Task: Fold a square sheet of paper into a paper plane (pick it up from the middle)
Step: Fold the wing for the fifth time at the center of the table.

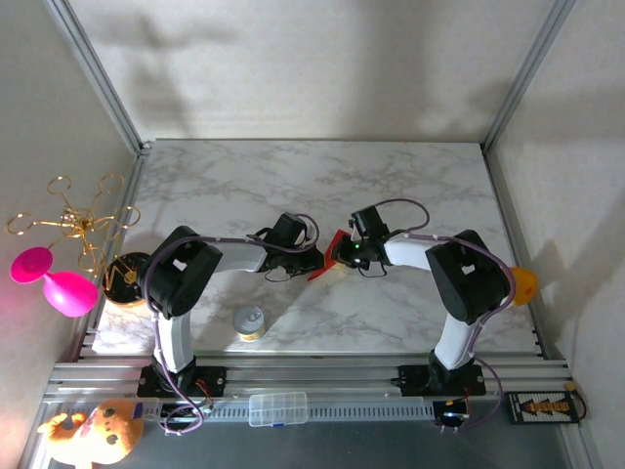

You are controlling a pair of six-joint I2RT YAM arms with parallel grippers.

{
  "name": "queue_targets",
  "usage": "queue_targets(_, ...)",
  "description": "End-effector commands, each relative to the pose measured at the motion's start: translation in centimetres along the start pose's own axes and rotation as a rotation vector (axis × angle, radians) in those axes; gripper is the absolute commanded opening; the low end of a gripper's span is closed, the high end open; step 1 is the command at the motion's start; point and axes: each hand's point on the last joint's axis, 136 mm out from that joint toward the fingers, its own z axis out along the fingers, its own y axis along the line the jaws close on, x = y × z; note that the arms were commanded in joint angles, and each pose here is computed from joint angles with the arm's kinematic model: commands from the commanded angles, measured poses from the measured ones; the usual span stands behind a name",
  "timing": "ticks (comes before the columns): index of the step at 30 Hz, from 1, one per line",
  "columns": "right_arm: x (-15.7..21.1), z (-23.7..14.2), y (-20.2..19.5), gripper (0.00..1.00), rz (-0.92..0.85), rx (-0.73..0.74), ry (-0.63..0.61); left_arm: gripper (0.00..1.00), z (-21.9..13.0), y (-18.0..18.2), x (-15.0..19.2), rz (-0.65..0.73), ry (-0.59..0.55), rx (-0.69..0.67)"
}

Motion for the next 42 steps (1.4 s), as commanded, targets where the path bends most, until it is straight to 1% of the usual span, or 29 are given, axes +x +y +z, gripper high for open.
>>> queue_targets(1, 0.2, 0.5, -1.2, 0.13, 0.003, 0.052, 0.017, 0.14, 2.6, 6.7, 3.5, -0.022, 0.069, -0.206)
queue_targets(5, 0.8, 0.7, -2.8, 0.12, 0.021, 0.112, 0.025, 0.15, 2.2, 6.2, 3.1, -0.019, 0.053, -0.204)
queue_targets(10, 1.3, 0.8, -4.3, 0.12, 0.032, 0.175, 0.038, 0.17, 0.6, 4.0, 1.7, 0.008, 0.008, -0.176)
queue_targets(12, 1.4, 0.9, -4.8, 0.12, 0.032, 0.198, 0.047, 0.19, -0.3, 3.1, 1.2, 0.017, -0.014, -0.169)
queue_targets(14, 1.6, 1.0, -5.1, 0.12, 0.031, 0.215, 0.057, 0.24, -1.3, 2.4, 0.9, 0.034, -0.025, -0.164)
queue_targets(18, 1.8, 1.0, -5.7, 0.12, 0.034, 0.243, 0.073, 0.31, -4.1, 0.9, -0.1, 0.083, -0.08, -0.189)
queue_targets(20, 1.9, 1.1, -5.7, 0.12, 0.035, 0.244, 0.078, 0.32, -5.2, 0.4, -0.8, 0.094, -0.114, -0.206)
queue_targets(23, 1.9, 1.2, -5.8, 0.12, 0.036, 0.246, 0.081, 0.32, -6.0, -0.8, -1.5, 0.097, -0.144, -0.178)
queue_targets(26, 1.9, 1.2, -5.7, 0.12, 0.037, 0.242, 0.083, 0.3, -5.8, -1.9, -1.8, 0.091, -0.156, -0.122)
queue_targets(30, 1.8, 1.2, -5.6, 0.12, 0.037, 0.24, 0.079, 0.22, -5.0, -3.4, -1.5, 0.073, -0.166, -0.04)
queue_targets(35, 1.9, 1.3, -5.6, 0.12, 0.044, 0.237, 0.082, 0.14, -3.0, -4.1, -0.5, 0.051, -0.134, 0.002)
queue_targets(39, 1.9, 1.3, -5.7, 0.11, 0.043, 0.24, 0.083, 0.1, -1.4, -2.8, 0.5, 0.036, -0.087, -0.026)
queue_targets(42, 1.9, 1.3, -5.7, 0.11, 0.044, 0.243, 0.085, 0.09, -0.8, -1.9, 1.3, 0.028, -0.056, -0.041)
